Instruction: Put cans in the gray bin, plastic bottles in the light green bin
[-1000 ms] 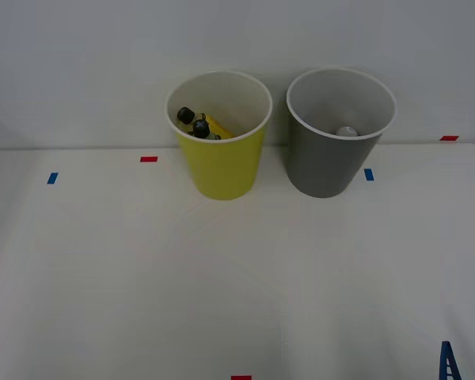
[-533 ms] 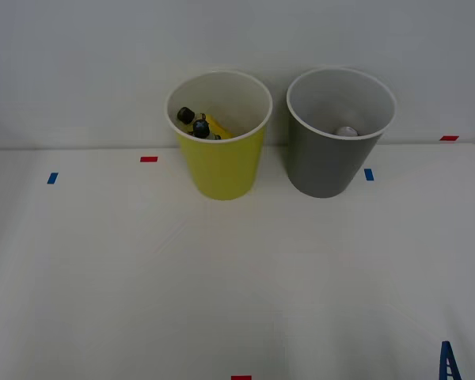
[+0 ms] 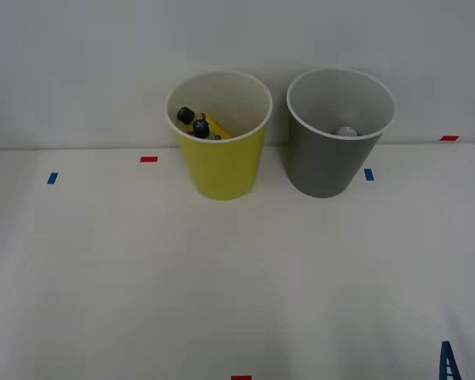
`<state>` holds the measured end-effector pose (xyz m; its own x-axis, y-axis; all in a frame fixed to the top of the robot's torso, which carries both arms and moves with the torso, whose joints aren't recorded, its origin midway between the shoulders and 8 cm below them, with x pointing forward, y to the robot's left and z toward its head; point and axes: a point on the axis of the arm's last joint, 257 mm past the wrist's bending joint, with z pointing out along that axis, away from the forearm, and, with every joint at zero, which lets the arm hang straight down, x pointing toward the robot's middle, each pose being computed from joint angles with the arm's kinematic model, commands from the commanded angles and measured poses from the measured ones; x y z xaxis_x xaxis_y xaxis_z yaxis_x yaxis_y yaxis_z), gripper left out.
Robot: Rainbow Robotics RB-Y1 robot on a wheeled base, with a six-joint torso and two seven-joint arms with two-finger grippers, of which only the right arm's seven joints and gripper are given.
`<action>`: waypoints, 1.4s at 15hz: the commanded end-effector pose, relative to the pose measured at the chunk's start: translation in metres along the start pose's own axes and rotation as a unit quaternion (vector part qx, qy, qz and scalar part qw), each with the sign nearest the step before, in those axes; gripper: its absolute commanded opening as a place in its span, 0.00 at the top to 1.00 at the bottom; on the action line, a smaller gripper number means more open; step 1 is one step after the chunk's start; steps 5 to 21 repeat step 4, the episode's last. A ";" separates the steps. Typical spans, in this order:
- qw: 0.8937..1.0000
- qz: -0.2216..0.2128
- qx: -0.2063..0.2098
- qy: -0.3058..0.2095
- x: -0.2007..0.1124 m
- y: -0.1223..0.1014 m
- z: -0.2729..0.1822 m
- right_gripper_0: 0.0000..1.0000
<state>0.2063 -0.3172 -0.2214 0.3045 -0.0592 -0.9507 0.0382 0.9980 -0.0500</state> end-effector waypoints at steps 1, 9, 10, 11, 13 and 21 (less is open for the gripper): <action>1.000 0.000 0.000 0.000 0.000 0.000 0.000 0.00; 1.000 0.000 0.000 0.000 0.000 0.000 0.000 0.00; 1.000 0.000 0.000 0.000 0.000 0.000 0.000 0.00; 1.000 0.000 0.000 0.000 0.000 0.000 0.000 0.00; 1.000 0.000 0.000 0.000 0.000 0.000 0.000 0.00; 1.000 0.000 0.000 0.000 0.000 0.000 0.000 0.00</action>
